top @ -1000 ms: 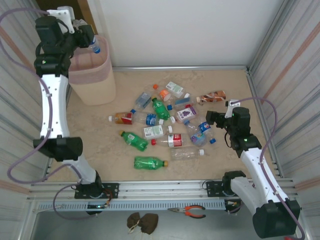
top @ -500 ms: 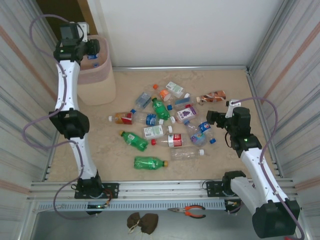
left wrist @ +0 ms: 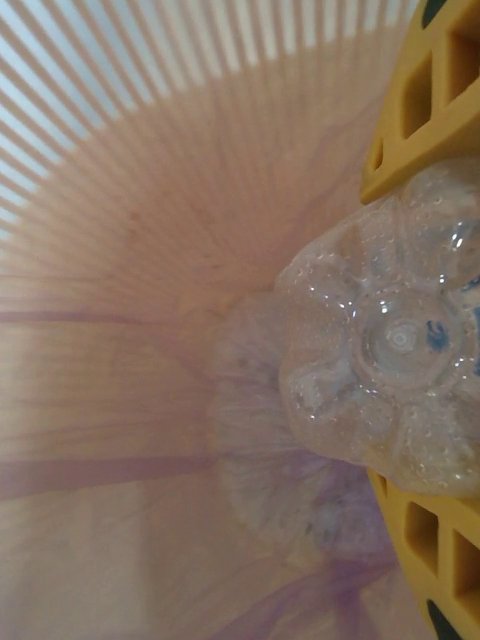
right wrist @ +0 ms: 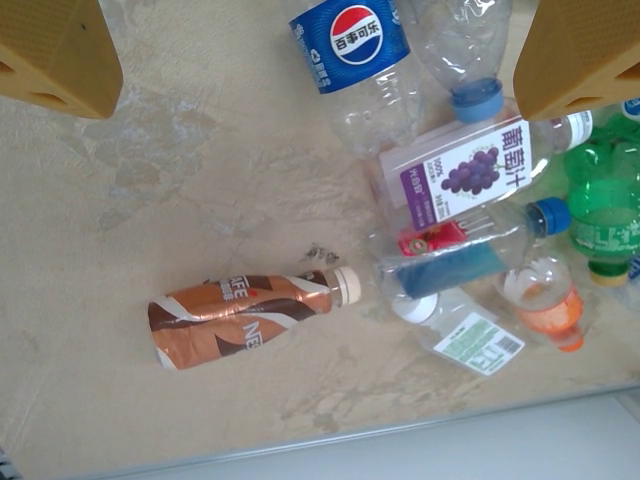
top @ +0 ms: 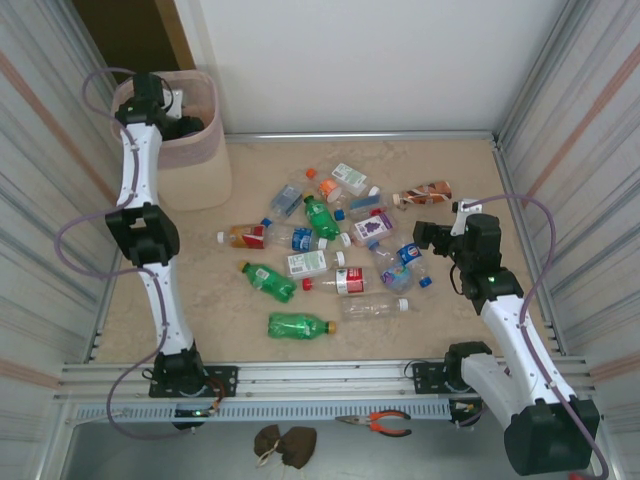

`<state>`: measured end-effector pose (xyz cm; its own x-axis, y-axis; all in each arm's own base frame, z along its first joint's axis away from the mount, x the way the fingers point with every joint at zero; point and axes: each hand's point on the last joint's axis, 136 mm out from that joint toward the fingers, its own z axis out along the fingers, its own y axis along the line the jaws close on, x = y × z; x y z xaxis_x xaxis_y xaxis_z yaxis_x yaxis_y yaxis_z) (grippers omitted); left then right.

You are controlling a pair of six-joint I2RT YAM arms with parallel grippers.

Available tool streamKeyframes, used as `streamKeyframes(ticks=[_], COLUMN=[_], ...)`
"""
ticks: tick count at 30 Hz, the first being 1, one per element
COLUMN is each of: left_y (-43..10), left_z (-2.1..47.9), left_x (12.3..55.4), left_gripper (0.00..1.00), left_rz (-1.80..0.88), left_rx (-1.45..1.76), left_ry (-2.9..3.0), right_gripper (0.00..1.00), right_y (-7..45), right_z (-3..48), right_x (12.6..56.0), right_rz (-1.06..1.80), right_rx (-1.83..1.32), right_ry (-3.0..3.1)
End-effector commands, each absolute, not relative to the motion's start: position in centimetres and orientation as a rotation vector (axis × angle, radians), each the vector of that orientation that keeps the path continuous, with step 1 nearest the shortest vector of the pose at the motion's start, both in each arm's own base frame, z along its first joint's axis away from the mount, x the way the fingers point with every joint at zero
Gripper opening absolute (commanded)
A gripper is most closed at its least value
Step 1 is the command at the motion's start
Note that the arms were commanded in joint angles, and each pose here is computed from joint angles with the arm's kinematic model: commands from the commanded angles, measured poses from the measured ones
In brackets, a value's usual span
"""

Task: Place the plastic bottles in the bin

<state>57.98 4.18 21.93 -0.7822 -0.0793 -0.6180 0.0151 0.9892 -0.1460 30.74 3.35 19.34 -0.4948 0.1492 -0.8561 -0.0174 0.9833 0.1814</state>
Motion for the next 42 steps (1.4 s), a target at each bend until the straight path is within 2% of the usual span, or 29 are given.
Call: streamKeyframes(ticks=[1,13,19,25,33,42], left_y=[3.6,3.0,0.9,-1.3,-1.9,-1.6], left_z=[21.1,20.5,21.1,22.6,22.9,26.1], left_x=[56.0,50.6,48.8,49.4,50.5,50.0], left_gripper=[0.13,0.14,0.15,0.28,0.45,0.56], left_rz=[-0.276,-0.31,-0.348,-0.373,-0.401,-0.361], left_rx=[-0.046,-0.119,-0.063,0.086,0.121,0.127], left_ry=[2.546,2.731,2.776,2.712,2.671,2.599], right_gripper=[0.99,0.99,0.99,0.99,0.99,0.99], right_y=[3.2,3.5,3.5,3.6,3.5,3.5], right_z=[19.5,19.1,19.0,19.1,19.2,20.1], right_x=[30.9,31.0,31.0,31.1,31.2,31.1], right_rz=[0.188,0.201,0.202,0.205,0.198,0.199], right_rx=[0.084,0.075,0.073,0.071,0.07,0.067], right_ry=[2.077,2.086,2.089,2.087,2.088,2.074])
